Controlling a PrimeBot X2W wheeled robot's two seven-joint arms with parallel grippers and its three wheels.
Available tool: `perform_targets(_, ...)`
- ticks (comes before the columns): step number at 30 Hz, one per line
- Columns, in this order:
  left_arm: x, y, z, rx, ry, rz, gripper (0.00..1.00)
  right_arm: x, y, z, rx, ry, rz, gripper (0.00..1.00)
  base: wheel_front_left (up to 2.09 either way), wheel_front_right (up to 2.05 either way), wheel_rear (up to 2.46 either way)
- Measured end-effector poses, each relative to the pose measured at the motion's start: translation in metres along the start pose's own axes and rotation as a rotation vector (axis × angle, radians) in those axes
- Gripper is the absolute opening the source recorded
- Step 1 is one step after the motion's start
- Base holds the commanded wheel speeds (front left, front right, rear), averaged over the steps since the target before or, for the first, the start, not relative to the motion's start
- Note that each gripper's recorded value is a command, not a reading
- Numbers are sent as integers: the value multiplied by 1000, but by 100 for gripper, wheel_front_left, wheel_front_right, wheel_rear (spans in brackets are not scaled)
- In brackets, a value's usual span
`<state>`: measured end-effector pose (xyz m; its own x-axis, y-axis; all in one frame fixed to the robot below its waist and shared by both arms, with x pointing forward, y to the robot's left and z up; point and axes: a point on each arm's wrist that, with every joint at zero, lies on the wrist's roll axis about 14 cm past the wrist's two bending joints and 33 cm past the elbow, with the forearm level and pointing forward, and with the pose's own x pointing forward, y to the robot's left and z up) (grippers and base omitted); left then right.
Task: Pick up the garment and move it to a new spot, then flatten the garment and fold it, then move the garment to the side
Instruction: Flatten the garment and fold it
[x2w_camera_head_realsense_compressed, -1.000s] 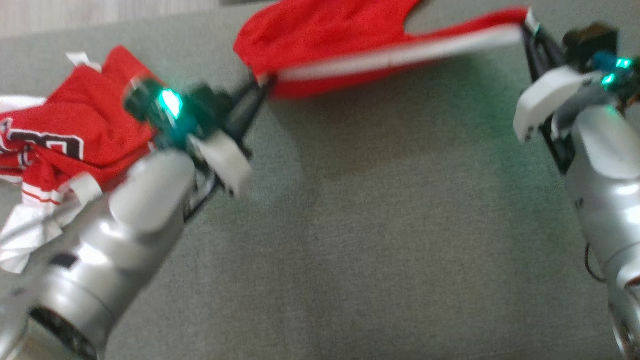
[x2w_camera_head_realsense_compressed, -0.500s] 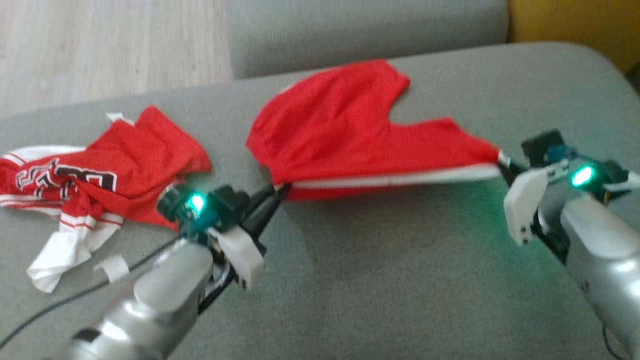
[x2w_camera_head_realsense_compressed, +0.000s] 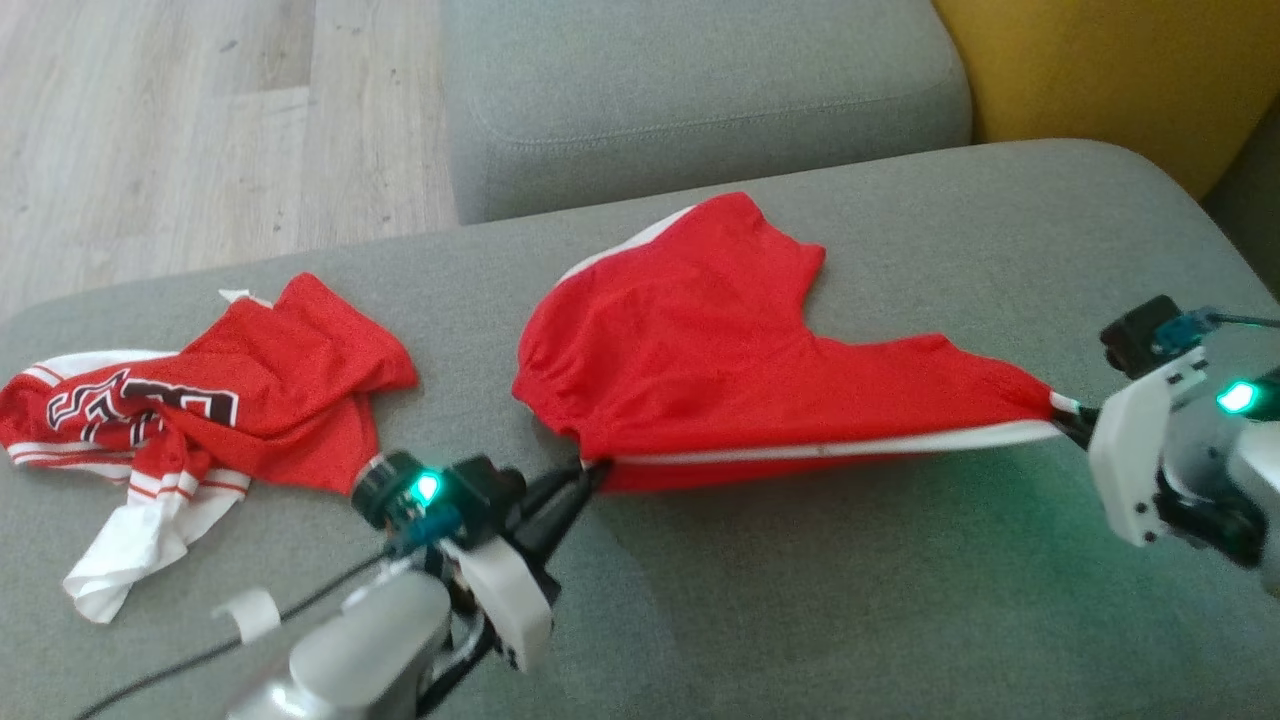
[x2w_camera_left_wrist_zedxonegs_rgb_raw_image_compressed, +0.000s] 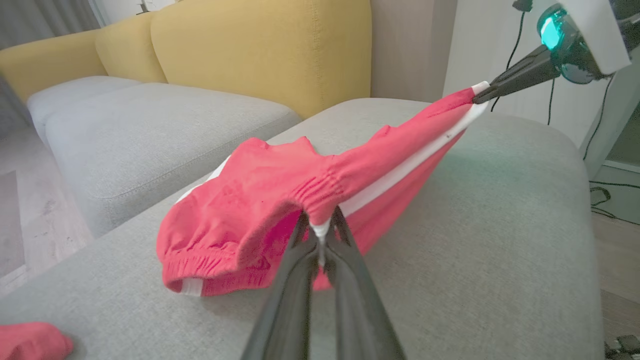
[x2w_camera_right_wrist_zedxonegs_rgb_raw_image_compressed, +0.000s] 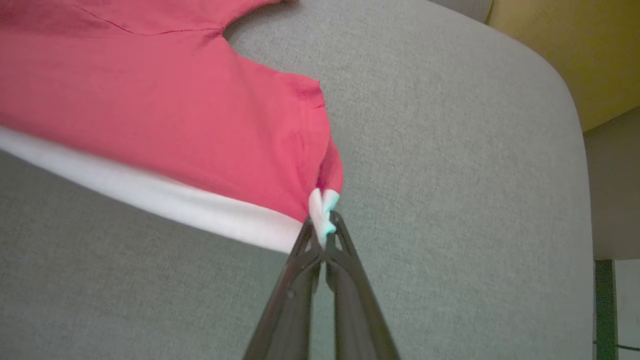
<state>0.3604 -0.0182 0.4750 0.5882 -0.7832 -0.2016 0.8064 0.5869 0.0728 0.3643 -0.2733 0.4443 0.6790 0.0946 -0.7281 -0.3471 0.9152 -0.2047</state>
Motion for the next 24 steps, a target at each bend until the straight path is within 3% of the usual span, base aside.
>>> perform_targets(14, -19, -58, -5, -63, 21, -77, 0, -32, -4, -44, 68, 132, 42, 0, 0, 0, 0)
perform_targets(24, -23, -42, 3, -111, -5, -10, 0, -21, -9, 3, 47, -42, 30, 0, 0, 0, 0)
